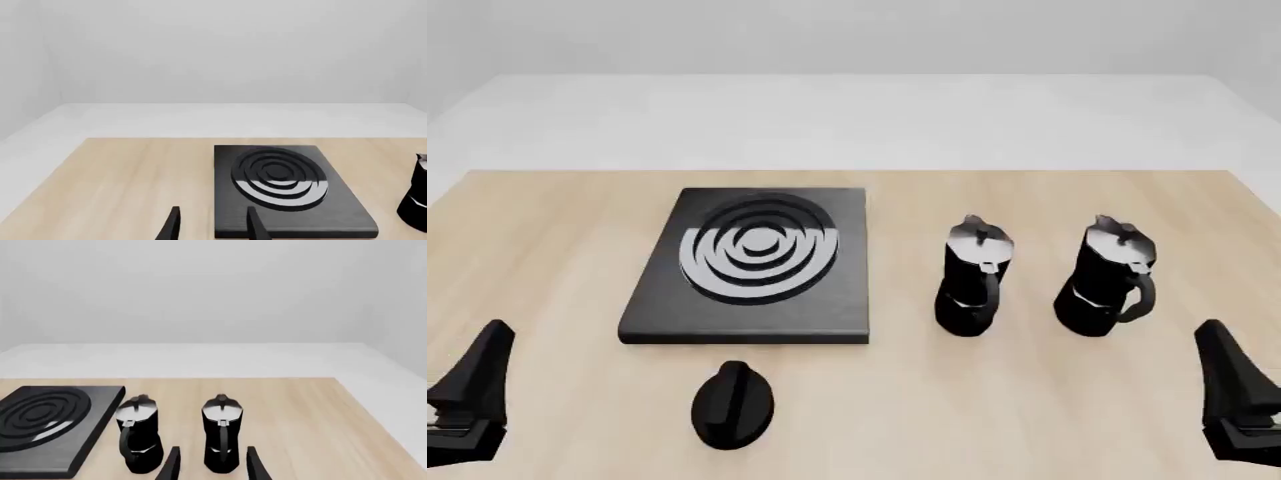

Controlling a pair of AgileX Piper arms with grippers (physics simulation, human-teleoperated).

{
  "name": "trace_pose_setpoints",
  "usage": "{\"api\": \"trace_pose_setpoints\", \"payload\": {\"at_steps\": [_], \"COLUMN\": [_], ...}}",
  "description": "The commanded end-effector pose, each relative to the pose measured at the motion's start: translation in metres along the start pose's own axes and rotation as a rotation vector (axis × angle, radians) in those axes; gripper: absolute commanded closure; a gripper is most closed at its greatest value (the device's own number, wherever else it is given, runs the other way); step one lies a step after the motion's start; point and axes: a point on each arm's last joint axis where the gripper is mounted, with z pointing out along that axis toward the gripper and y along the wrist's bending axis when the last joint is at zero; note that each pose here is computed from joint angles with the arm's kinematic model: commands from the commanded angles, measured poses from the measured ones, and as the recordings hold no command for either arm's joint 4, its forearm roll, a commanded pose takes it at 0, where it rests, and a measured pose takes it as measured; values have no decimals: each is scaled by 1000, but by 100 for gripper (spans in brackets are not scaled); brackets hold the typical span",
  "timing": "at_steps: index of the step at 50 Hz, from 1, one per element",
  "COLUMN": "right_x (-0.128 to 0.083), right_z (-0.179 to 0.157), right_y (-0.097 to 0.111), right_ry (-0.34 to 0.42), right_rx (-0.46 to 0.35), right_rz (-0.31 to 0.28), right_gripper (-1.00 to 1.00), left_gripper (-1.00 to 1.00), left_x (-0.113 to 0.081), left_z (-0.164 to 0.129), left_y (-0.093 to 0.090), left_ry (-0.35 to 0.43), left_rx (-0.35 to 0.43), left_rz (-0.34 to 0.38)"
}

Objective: Put the right moka pot on the stove.

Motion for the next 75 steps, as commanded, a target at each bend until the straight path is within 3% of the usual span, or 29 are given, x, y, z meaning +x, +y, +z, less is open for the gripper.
{"api": "trace_pose_setpoints", "payload": {"at_steps": [1,15,18,20,25,34,44,50,52,67,69,70,75], "right_x": [-10,-35,-23,-25,-11,-12,4,12,18,38,43,50,57], "right_z": [0,-1,22,23,43,55,68,77,79,89,90,93,95], "right_y": [0,1,5,2,1,2,0,-2,-2,-2,-3,-5,-6], "right_ry": [-12,-14,73,64,154,188,240,274,286,340,344,366,371], "right_rx": [-5,-21,-59,-30,-14,-22,1,9,10,8,10,13,21], "right_rz": [-18,-31,11,-24,-42,-29,-28,-74,-53,-53,-66,-104,-76], "right_gripper": [-100,-100,-100,-100,-100,-100,-100,-100,-100,-100,-100,-100,-100], "left_gripper": [-100,-100,-100,-100,-100,-100,-100,-100,-100,-100,-100,-100,-100], "left_x": [-1,-1,-1,-1,-1,-1,-1,-1,-1,-1,-1,-1,-1], "left_z": [0,0,0,0,0,0,0,0,0,0,0,0,0], "left_y": [0,0,0,0,0,0,0,0,0,0,0,0,0], "left_ry": [1,1,1,1,0,1,1,1,1,1,0,1,0], "left_rx": [0,0,0,0,0,0,0,0,0,0,0,0,0], "left_rz": [0,0,0,0,0,0,0,0,0,0,0,0,0]}}
